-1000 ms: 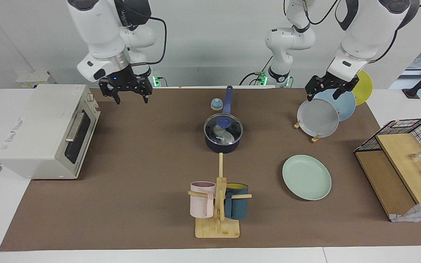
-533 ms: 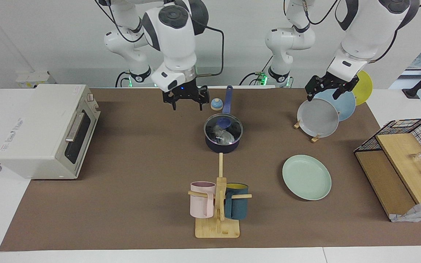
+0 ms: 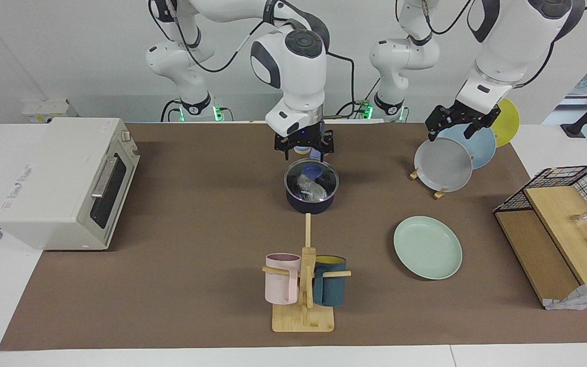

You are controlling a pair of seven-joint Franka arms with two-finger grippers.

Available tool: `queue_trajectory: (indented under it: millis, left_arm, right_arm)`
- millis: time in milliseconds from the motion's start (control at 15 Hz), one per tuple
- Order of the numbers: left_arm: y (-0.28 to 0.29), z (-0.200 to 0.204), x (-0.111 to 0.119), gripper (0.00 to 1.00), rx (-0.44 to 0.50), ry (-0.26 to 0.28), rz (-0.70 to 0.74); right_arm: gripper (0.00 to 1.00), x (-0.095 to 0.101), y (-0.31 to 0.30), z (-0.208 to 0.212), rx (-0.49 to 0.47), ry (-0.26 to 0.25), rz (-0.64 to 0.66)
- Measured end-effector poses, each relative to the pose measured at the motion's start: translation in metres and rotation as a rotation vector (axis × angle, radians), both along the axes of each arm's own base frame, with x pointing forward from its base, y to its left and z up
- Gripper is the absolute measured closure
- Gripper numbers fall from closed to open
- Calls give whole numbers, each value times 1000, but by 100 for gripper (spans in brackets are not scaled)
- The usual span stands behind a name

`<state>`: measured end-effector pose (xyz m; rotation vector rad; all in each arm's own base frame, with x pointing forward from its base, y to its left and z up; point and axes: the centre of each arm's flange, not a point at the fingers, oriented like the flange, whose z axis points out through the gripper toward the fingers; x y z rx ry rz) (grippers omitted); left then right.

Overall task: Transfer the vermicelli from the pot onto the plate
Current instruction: 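Reach the right gripper over the saucepan and grasp the glass lid knob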

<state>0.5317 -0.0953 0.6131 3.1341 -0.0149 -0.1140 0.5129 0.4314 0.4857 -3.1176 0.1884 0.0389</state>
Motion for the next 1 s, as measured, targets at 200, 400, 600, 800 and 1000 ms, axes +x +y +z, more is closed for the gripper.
queue_trajectory:
  millis: [200,400,600,800,1000]
  left_arm:
    - [0,0,0,0,0,0,0]
    - [0,0,0,0,0,-2,0]
    - [0,0,0,0,-1,-3,0]
    - [0,1,0,0,-1,-4,0]
    - [0,1,0,0,-1,-4,0]
  right_arm:
    - [0,0,6,-25,-8,6,4]
    - [0,-3,5,-44,-17,17,4]
    - [0,-6,3,-62,-25,26,4]
    - [0,-15,7,-76,-19,17,16]
    - [0,-22,9,-77,-17,15,25]
